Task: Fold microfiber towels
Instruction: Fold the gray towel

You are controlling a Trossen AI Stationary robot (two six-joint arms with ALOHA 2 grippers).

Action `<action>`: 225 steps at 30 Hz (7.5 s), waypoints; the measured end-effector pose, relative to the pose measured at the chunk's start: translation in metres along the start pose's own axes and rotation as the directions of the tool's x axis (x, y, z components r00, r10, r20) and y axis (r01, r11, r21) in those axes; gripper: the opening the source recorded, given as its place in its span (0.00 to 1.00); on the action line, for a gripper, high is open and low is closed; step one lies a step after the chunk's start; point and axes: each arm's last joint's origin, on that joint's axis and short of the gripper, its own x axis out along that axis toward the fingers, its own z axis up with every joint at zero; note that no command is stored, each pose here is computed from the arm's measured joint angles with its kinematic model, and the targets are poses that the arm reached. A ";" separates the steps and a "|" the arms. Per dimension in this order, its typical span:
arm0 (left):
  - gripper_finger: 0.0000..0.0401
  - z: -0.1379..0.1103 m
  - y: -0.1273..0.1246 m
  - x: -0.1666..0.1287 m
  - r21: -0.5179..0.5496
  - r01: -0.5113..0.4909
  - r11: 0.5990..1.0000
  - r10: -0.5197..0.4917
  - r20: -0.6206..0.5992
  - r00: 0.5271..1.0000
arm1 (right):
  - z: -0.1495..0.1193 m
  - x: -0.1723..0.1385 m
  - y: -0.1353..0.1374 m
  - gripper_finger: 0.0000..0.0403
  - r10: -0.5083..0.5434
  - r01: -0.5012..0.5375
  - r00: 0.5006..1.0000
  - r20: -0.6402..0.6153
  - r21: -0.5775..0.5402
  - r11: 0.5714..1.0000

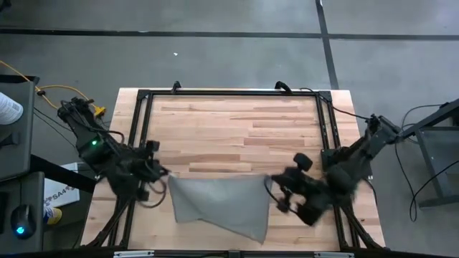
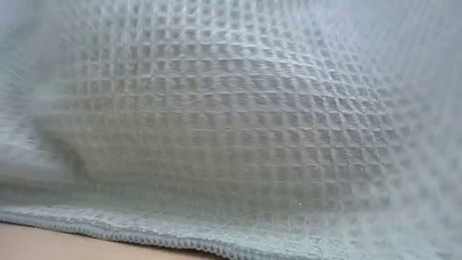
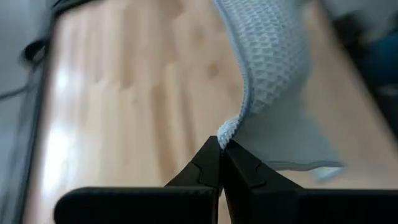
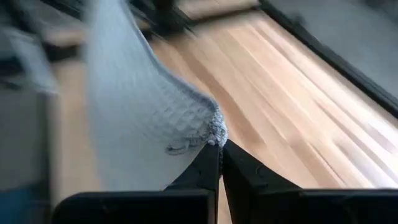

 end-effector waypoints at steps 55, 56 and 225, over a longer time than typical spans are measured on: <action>0.06 -0.081 0.095 0.150 0.101 -0.364 0.926 0.378 -0.273 0.885 | -0.016 0.229 -0.072 0.03 -0.532 0.456 0.692 -0.488 -0.276 0.846; 0.06 -0.082 0.098 0.150 0.096 -0.363 0.927 0.375 -0.278 0.884 | -0.015 0.230 -0.074 0.03 -0.533 0.460 0.692 -0.487 -0.271 0.846; 0.30 -0.141 0.061 0.210 -0.277 0.118 0.954 -0.228 -0.411 0.882 | -0.065 0.190 -0.081 0.34 0.136 -0.293 0.728 -0.672 -0.126 0.948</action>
